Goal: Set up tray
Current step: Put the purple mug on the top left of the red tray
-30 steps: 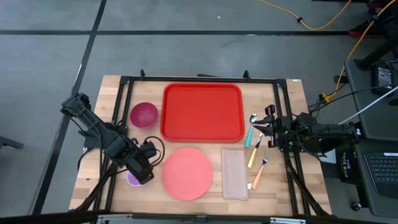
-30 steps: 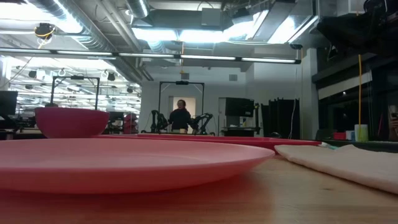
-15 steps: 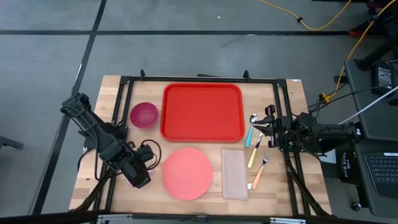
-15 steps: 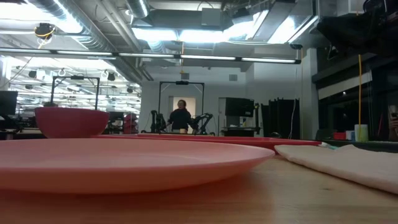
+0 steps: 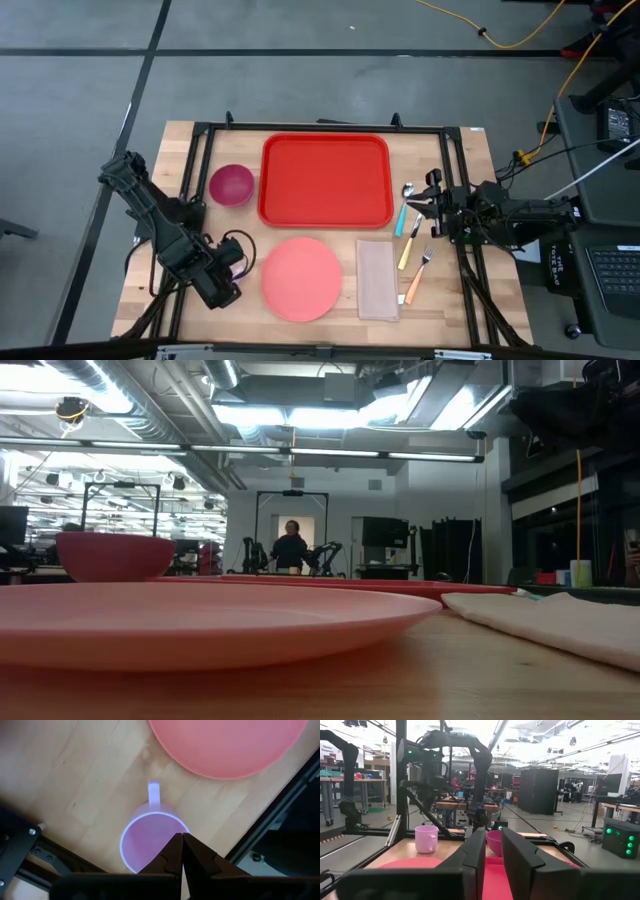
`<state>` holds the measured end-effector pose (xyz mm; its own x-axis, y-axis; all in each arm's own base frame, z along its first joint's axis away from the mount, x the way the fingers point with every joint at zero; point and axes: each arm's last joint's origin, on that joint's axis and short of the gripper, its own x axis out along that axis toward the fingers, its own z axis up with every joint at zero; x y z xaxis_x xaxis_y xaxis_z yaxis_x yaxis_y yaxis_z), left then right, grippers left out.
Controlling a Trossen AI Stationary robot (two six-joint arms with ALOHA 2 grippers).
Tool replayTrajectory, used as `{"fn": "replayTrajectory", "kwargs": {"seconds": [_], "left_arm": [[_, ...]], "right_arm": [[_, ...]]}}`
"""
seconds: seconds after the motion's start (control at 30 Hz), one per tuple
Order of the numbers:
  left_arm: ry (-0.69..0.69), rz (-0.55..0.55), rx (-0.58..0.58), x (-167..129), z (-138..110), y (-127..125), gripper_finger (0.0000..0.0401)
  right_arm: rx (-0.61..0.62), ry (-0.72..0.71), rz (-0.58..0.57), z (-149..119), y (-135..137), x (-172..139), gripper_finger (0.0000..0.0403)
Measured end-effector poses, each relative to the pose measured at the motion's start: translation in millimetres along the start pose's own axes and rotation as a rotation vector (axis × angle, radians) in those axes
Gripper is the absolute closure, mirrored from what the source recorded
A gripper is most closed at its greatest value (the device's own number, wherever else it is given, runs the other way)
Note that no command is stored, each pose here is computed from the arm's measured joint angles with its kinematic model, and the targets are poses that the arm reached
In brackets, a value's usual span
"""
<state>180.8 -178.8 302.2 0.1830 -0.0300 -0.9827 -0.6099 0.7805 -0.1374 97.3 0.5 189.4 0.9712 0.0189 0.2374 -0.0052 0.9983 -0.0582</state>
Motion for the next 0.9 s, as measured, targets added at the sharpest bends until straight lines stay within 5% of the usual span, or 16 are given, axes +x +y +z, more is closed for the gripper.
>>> {"fn": "replayTrajectory", "kwargs": {"seconds": [0.37, 0.9], "left_arm": [[0.037, 0.058, -0.003, 16.1, 0.9, -8.8, 0.0386], [0.027, 0.074, -0.078, 17.4, 0.9, -8.7, 0.0271]], "right_arm": [[0.006, 0.002, 0.0, -0.2, 0.0, 0.0, 0.0336], [0.025, 0.009, 0.0, -0.9, 0.1, 0.0, 0.0336]]}}
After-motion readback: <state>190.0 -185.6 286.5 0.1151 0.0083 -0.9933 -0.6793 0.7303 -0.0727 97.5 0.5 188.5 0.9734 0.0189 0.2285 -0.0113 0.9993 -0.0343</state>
